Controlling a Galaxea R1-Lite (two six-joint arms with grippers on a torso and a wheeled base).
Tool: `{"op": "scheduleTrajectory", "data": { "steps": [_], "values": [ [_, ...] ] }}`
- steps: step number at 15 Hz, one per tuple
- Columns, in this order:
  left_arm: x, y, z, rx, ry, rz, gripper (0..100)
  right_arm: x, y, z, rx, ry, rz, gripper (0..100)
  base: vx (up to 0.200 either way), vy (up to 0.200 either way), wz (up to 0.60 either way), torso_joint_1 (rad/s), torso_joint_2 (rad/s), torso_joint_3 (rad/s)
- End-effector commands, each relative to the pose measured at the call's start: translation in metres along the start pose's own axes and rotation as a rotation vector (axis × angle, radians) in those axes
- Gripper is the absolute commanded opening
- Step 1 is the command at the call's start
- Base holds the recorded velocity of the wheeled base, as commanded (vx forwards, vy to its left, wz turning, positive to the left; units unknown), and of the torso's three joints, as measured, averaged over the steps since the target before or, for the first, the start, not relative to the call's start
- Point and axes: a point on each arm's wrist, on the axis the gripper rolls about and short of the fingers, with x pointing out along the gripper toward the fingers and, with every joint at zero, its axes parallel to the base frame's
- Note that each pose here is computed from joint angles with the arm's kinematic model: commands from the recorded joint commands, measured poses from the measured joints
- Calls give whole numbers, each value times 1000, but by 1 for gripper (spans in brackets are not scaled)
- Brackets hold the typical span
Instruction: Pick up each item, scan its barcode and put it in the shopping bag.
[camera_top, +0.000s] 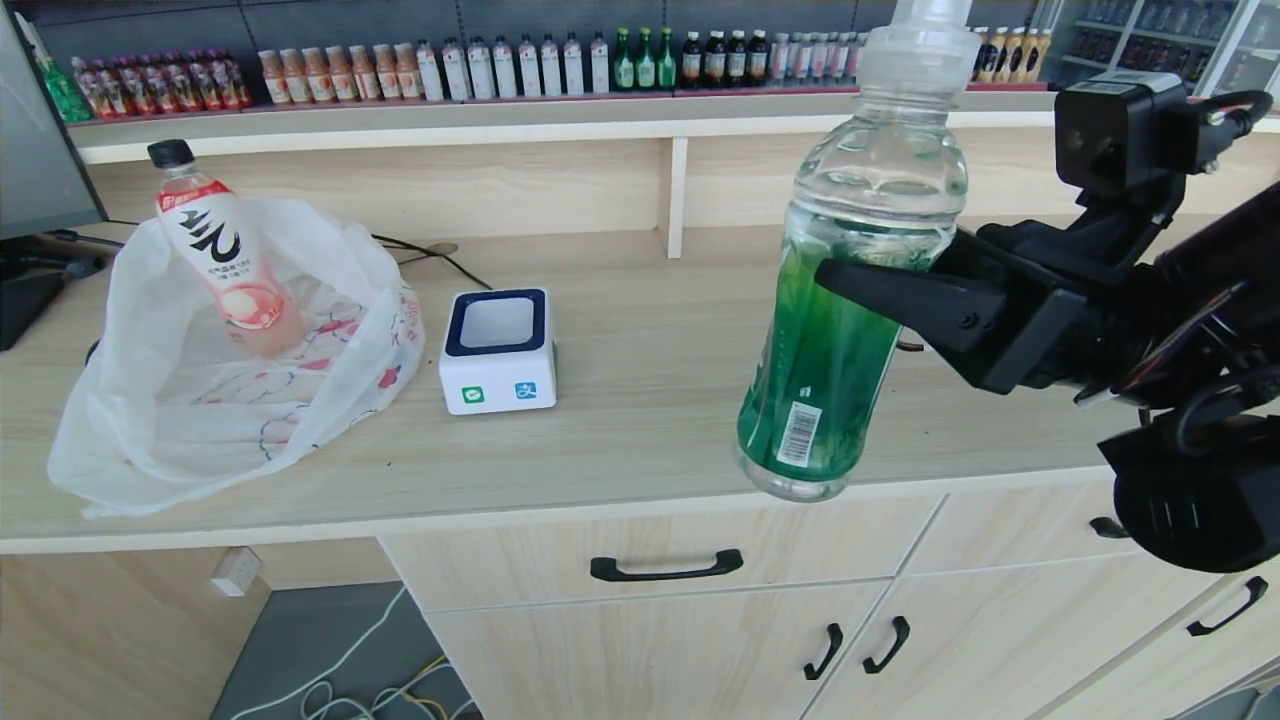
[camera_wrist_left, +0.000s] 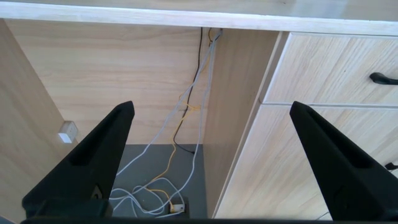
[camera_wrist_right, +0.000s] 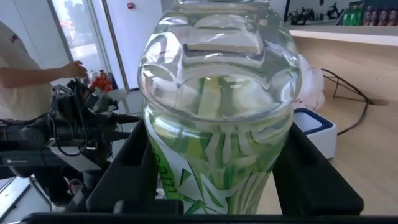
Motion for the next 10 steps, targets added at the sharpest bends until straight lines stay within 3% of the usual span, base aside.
{"op": "scheduleTrajectory", "data": {
  "steps": [1,5,10],
  "values": [
    [0,0,0,0,-1,1,100,4,-1,-4,10,6,16,0,0,0,0,0,0,0],
    [0,0,0,0,-1,1,100,21,13,-1,72,-27,100,0,0,0,0,0,0,0],
    [0,0,0,0,-1,1,100,28,15,1,81,-36,125,0,0,0,0,0,0,0]
  ]
}}
